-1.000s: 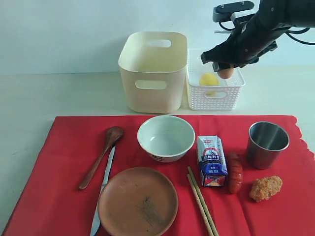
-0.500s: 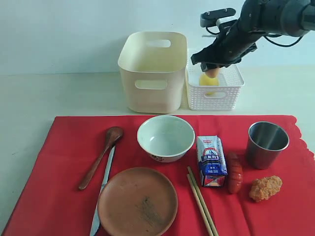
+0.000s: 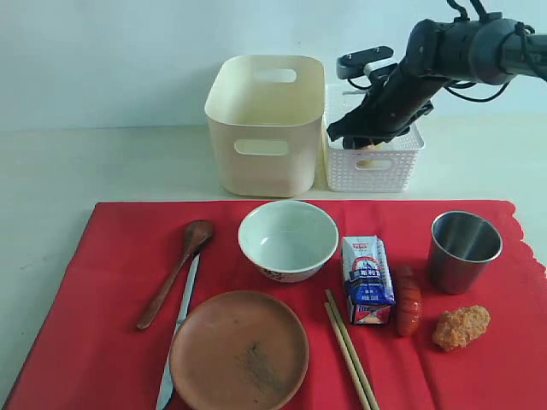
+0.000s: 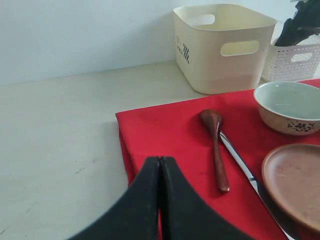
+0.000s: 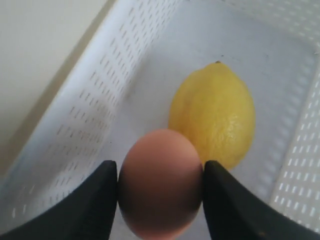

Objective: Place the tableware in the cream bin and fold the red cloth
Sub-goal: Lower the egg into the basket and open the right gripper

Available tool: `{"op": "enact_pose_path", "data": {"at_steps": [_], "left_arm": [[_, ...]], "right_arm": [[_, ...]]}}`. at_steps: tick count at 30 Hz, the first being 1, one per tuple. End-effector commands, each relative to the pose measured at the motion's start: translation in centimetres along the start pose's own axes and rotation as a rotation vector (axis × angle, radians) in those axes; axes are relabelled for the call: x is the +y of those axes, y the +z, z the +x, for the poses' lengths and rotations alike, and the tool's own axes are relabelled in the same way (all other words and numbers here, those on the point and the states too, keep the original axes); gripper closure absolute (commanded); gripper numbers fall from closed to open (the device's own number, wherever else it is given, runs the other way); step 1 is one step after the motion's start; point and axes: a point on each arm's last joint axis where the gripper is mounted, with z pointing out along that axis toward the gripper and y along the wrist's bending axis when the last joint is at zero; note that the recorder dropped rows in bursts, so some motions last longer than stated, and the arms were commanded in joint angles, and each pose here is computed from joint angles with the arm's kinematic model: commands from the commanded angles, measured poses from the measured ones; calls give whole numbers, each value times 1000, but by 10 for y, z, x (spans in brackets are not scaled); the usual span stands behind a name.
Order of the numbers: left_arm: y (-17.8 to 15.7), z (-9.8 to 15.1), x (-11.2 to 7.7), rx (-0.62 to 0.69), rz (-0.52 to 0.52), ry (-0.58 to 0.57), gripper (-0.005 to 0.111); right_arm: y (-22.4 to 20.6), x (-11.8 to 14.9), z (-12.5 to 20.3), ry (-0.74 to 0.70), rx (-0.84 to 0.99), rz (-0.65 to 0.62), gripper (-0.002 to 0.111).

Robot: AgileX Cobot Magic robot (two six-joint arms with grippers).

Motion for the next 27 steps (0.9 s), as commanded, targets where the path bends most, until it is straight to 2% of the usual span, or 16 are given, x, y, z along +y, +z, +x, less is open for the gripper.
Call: {"op": "enact_pose_path", "data": {"at_steps": [1,5,7,17,21,27], "left_arm": [[0,0,0,-10,-5,-2,107],[0,0,0,-10,-5,1,107],[0,0,0,-10,-5,1,107],[0,0,0,-10,-5,-1,107],[0,0,0,-10,-5,-1,107],[0,0,0,-10,-5,-1,107]], "right_arm": [[4,-2,0,-7,-3,2,108],[5,-2,0,-8,-15,7,108],[5,-3,-1,-8,-19,8,103],[-1,-3,-5,21,-44,13,60],[-15,-2,-11,63,-65,17,54],[-49,-1,-22,63,-92,20,53]]}}
